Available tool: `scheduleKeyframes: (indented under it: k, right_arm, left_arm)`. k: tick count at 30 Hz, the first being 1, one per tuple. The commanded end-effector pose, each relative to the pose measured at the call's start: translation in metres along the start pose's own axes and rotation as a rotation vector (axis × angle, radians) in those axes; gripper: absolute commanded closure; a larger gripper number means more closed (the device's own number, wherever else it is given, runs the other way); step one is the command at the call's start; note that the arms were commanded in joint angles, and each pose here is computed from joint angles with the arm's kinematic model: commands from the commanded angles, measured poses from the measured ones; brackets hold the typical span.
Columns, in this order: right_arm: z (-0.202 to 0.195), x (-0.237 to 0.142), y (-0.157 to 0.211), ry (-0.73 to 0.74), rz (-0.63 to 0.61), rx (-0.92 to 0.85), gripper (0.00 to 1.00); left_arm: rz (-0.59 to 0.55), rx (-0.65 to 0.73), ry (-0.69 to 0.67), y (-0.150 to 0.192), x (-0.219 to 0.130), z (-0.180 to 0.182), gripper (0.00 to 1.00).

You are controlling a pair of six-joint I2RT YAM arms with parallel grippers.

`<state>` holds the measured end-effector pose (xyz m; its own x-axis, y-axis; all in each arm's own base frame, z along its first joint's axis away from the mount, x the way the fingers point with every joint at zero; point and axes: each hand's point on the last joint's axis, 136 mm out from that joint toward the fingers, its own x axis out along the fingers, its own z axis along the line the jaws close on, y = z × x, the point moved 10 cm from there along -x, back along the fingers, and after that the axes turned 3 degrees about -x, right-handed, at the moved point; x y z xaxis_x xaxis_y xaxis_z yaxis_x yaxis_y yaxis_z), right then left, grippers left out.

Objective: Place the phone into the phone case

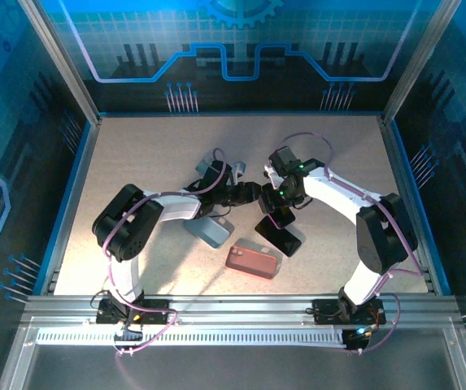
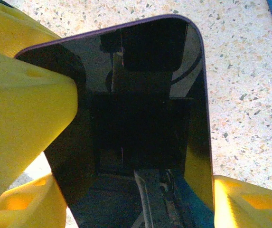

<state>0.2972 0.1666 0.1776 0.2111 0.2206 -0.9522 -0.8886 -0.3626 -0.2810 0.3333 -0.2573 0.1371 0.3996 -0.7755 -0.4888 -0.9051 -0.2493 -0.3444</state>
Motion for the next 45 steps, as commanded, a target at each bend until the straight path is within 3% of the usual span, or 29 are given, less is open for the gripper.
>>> scheduleKeyframes:
  k: [1, 21, 25, 27, 32, 37, 45]
  right_arm:
    - [0.011, -0.014, -0.016, -0.048, -0.075, -0.002, 0.29]
    - [0.014, -0.016, -0.022, -0.081, -0.083, -0.002, 0.3]
    - [0.014, -0.016, -0.023, -0.083, -0.082, -0.001, 0.3]
    - [0.014, -0.016, -0.023, -0.08, -0.079, -0.002, 0.3]
    - [0.013, -0.015, -0.022, -0.076, -0.072, -0.004, 0.3]
    - [0.007, -0.02, -0.015, -0.101, -0.084, 0.03, 0.12]
    - [-0.024, -0.03, 0.007, -0.319, -0.206, 0.229, 0.12]
  left_arm:
    - [0.035, 0.032, 0.069, 0.003, 0.007, -0.016, 0.55]
    - [0.042, 0.029, 0.083, 0.005, 0.01, -0.016, 0.7]
    - [0.046, 0.03, 0.084, 0.005, 0.011, -0.016, 0.82]
    - [0.048, 0.031, 0.09, 0.005, 0.011, -0.017, 1.0]
    - [0.015, 0.027, 0.116, 0.004, 0.008, -0.017, 1.0]
    - [-0.012, 0.028, 0.127, -0.002, 0.0, -0.022, 1.0]
    - [-0.222, 0.009, 0.126, -0.023, -0.033, -0.036, 1.0]
